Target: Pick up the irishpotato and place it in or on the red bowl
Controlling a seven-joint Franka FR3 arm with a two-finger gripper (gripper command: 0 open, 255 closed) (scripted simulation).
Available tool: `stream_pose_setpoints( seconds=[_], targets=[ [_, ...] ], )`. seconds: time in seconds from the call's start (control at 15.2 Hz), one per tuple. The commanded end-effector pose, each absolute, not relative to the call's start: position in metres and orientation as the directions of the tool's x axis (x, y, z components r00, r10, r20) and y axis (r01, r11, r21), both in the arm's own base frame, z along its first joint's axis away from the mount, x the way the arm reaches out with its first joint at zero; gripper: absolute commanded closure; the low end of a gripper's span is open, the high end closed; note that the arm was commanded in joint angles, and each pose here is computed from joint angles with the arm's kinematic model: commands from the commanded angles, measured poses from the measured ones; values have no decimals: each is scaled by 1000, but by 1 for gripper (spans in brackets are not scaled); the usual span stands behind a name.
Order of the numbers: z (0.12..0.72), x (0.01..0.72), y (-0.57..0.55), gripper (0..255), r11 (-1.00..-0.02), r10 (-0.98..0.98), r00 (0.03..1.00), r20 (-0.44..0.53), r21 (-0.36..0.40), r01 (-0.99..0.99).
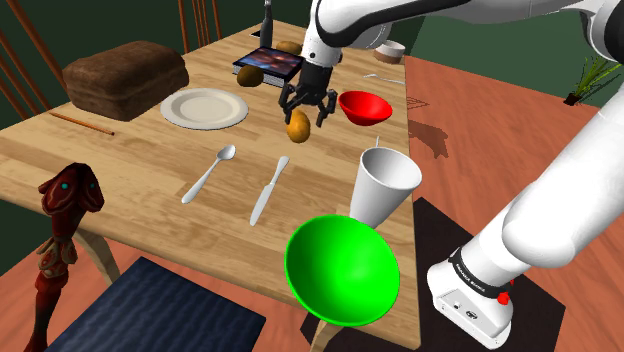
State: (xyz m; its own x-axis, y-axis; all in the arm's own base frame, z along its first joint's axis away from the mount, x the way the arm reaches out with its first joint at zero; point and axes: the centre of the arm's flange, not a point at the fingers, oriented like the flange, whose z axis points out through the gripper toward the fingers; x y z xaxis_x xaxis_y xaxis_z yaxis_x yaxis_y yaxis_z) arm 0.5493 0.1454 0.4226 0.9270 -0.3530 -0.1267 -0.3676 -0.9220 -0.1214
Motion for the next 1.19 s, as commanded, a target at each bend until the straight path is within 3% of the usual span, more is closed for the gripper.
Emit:
stream_pose_setpoints(
  seconds=[0.0, 0.66, 0.73, 1.12],
  targets=[
    [412, 549, 148, 0, -922, -353, 927, -127, -122, -368],
    [404, 548, 149, 0, -922, -353, 927, -127, -122, -368],
    [404, 548, 149, 255, -922, -353, 927, -127, -122, -368],
    [404, 548, 149, 255, -922, -353, 927, -127, -122, -368]
  ],
)
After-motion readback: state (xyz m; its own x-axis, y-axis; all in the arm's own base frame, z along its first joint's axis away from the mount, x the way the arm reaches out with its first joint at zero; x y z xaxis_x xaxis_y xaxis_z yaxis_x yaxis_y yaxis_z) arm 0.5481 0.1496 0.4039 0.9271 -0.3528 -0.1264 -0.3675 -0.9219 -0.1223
